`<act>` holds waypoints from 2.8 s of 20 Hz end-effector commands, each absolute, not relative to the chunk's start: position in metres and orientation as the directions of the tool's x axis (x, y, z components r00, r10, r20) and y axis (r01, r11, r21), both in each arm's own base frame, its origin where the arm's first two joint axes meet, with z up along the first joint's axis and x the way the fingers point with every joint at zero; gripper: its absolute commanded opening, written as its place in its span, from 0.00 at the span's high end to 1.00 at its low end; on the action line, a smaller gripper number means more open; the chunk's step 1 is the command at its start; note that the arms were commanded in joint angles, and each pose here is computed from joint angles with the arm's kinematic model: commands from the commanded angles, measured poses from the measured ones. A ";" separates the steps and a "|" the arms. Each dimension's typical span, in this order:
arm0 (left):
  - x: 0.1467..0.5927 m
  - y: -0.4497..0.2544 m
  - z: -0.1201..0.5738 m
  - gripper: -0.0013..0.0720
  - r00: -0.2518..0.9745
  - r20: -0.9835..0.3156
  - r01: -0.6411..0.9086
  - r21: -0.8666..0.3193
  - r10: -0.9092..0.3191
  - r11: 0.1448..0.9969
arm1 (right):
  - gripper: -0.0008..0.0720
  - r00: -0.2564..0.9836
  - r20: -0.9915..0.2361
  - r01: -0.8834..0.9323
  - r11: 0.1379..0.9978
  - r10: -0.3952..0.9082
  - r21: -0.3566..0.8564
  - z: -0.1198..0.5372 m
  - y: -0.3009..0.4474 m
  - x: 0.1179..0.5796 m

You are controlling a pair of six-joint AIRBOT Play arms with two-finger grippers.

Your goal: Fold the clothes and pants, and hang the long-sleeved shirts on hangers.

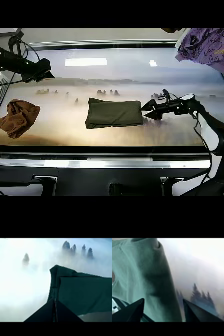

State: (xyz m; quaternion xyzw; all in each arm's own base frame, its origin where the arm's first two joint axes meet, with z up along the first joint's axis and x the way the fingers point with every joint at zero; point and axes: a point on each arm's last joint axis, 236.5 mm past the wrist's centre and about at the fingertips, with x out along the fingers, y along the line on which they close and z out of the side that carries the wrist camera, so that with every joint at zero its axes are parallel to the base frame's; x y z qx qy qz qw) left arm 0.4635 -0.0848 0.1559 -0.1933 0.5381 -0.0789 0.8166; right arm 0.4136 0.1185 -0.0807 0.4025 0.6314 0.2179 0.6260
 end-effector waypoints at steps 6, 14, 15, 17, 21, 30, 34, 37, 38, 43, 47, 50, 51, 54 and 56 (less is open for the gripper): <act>0.465 -0.084 0.156 0.96 0.412 -0.847 -0.080 -0.401 -0.336 0.913 | 0.52 0.122 -0.614 0.228 0.580 0.780 0.782 -0.091 0.133 0.420; 0.467 -0.084 0.150 0.96 0.401 -0.852 -0.086 -0.400 -0.336 0.912 | 0.95 0.105 -0.625 0.180 0.604 0.773 0.777 -0.085 0.154 0.422; 0.467 -0.084 0.149 0.96 0.399 -0.853 -0.086 -0.400 -0.336 0.912 | 0.95 0.130 -0.625 0.189 0.599 0.770 0.778 -0.076 0.150 0.432; 0.467 -0.085 0.148 0.96 0.397 -0.854 -0.087 -0.400 -0.337 0.912 | 0.95 0.194 -0.636 0.214 0.600 0.747 0.771 -0.054 0.133 0.459; 0.467 -0.084 0.148 0.96 0.397 -0.854 -0.087 -0.400 -0.336 0.912 | 0.95 0.393 -0.639 0.231 0.601 0.661 0.765 0.011 0.068 0.522; 0.467 -0.084 0.148 0.96 0.398 -0.854 -0.088 -0.399 -0.335 0.913 | 0.95 0.704 -0.586 0.362 0.507 0.401 0.782 0.094 -0.105 0.563; 0.468 -0.077 0.148 0.96 0.402 -0.854 -0.102 -0.400 -0.330 0.911 | 0.95 0.769 -0.591 0.475 0.402 0.243 0.783 0.099 -0.200 0.543; 0.469 -0.074 0.148 0.96 0.404 -0.854 -0.107 -0.400 -0.328 0.910 | 0.96 0.763 -0.630 0.579 0.282 0.142 0.765 0.092 -0.264 0.507; 0.469 -0.074 0.148 0.96 0.404 -0.854 -0.107 -0.400 -0.328 0.910 | 0.96 0.736 -0.668 0.629 0.253 0.111 0.735 0.085 -0.283 0.488; 0.469 -0.074 0.148 0.96 0.404 -0.854 -0.107 -0.400 -0.328 0.910 | 0.96 0.458 -0.889 0.862 0.246 -0.002 0.444 0.033 -0.328 0.380; 0.469 -0.074 0.148 0.96 0.404 -0.854 -0.107 -0.400 -0.328 0.910 | 0.96 0.307 -0.951 0.945 0.131 -0.038 0.300 -0.009 -0.321 0.298; 0.469 -0.074 0.148 0.96 0.404 -0.854 -0.107 -0.401 -0.328 0.910 | 0.96 0.228 -0.970 0.973 0.041 -0.078 0.226 -0.032 -0.301 0.245; 0.469 -0.074 0.148 0.96 0.404 -0.854 -0.107 -0.401 -0.328 0.910 | 0.95 0.195 -0.976 0.980 0.041 -0.091 0.192 -0.037 -0.293 0.230; 0.469 -0.074 0.148 0.96 0.404 -0.854 -0.107 -0.401 -0.328 0.910 | 0.95 0.134 -0.988 0.990 0.048 -0.082 0.130 -0.051 -0.269 0.201; 0.469 -0.074 0.148 0.96 0.404 -0.854 -0.107 -0.401 -0.328 0.910 | 0.95 0.069 -0.994 0.996 0.055 -0.080 0.065 -0.057 -0.261 0.180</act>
